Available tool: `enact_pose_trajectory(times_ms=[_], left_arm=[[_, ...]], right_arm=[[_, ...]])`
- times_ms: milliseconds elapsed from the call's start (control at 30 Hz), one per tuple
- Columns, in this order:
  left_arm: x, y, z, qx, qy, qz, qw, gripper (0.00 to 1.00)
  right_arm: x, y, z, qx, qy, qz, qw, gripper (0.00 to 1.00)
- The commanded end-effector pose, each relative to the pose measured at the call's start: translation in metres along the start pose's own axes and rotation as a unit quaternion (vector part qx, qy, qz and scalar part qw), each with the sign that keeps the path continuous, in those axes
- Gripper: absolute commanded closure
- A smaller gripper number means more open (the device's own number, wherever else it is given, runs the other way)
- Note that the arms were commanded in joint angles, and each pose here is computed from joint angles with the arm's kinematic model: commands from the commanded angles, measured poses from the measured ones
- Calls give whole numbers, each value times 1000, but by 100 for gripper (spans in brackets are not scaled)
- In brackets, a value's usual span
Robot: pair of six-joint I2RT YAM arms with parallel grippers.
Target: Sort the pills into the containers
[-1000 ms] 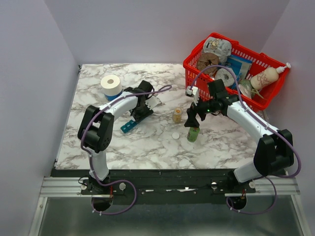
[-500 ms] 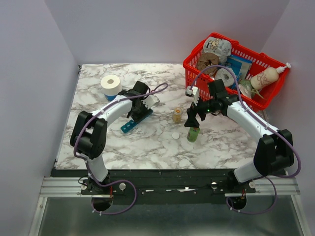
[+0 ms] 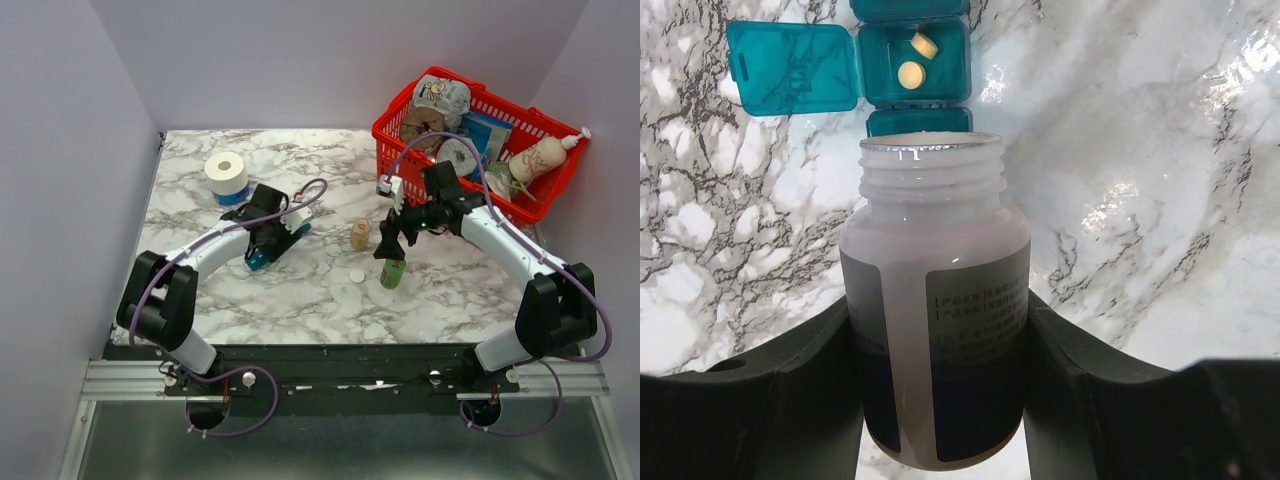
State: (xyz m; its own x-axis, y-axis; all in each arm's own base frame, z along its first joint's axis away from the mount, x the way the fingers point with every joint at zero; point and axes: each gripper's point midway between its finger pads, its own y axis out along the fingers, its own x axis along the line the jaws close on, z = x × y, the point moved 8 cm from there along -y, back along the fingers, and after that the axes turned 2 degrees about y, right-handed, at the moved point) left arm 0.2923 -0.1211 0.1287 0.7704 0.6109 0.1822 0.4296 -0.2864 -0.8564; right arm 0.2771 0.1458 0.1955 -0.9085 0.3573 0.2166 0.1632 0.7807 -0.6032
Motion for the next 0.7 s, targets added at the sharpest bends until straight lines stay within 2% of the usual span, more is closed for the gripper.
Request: enact_pose_trajectory(times_ms=[0,200,300,400,533,633,667], left_arm=[[0,-5,-14,-115,-2,-15,993,100],[-4,-25,-15,-226,12,-44,973,100],[-2,-38,-16,-286,19,-55,956,100],[-5,-54,-19,-358,25,-59,932,100],[-7,-83,-22,-456,34,-59,888,100],[-11,-102,-26,-511,33,-49,857,100],[-11,-107,-27,-528,34,-52,847,100]], right_arm=[[1,-2,-5,-22,-23,-8,999,0],[-2,-10,-21,-37,-72,2,997,0],[-4,-15,-36,-44,-108,-11,993,0],[-5,-22,-57,-65,-155,-24,986,0],[-1,-26,-80,-109,-230,-53,966,0],[-8,-14,-92,-141,-199,-95,965,0],[-9,-11,-97,-153,-246,-119,950,0]])
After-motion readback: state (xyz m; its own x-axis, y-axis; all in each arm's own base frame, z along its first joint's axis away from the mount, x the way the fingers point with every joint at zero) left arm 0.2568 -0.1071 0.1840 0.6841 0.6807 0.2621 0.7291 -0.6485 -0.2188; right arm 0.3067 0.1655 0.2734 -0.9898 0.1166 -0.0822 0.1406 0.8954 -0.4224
